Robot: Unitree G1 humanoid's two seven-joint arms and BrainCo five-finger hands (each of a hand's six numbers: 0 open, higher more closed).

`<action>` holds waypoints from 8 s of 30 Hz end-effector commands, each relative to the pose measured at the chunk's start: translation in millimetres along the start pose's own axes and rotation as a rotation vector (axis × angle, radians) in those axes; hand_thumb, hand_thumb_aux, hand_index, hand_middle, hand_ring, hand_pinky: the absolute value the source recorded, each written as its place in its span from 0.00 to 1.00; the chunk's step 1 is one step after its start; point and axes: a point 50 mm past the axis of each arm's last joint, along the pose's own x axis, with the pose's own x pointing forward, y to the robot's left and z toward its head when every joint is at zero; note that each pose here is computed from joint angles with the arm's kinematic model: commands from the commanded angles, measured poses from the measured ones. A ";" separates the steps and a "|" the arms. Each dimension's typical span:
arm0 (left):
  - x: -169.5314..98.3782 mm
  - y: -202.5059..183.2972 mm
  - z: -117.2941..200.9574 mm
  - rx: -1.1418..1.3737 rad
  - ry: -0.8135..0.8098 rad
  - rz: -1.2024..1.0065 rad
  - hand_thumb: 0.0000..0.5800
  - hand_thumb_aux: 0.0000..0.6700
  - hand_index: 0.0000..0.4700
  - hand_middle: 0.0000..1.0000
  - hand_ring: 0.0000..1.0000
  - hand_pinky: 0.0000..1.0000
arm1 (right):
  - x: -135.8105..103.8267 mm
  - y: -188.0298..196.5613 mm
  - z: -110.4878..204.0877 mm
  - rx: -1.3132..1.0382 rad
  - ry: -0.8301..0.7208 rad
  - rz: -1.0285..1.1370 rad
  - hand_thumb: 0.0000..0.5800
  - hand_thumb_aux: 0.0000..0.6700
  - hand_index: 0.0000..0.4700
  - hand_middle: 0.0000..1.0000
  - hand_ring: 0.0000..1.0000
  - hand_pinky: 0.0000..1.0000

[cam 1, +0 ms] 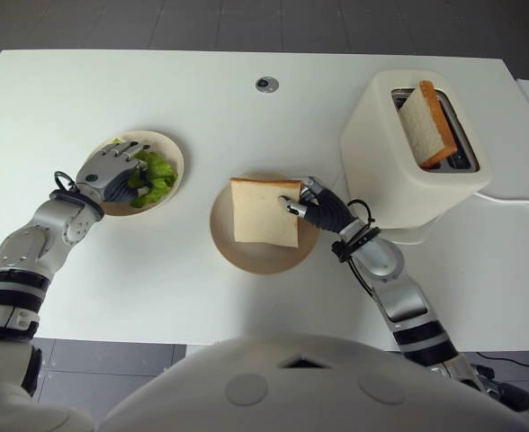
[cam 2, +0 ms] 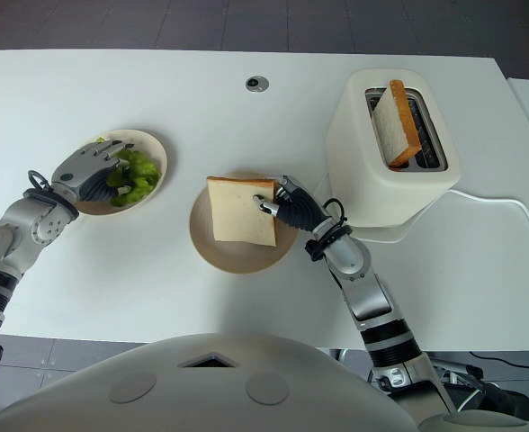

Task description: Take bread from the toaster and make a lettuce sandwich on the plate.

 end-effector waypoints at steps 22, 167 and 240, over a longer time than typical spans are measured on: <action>6.9 12.8 5.0 -0.153 -0.101 0.190 1.00 1.00 1.00 0.00 0.00 0.00 | -7.9 -26.8 43.8 -0.056 -0.269 -0.184 0.00 0.00 0.00 0.00 0.00 0.00; -43.1 7.2 164.5 -0.880 -0.964 -0.131 0.00 0.00 0.00 0.00 0.00 0.00 | 7.2 -12.7 -18.3 0.112 0.111 0.153 1.00 1.00 1.00 1.00 1.00 1.00; 10.7 53.8 130.6 -1.053 -0.632 0.579 0.00 0.00 0.00 0.00 0.00 0.00 | 19.3 -57.9 -8.6 -0.522 -0.043 -0.240 0.00 0.00 0.00 0.29 0.29 0.29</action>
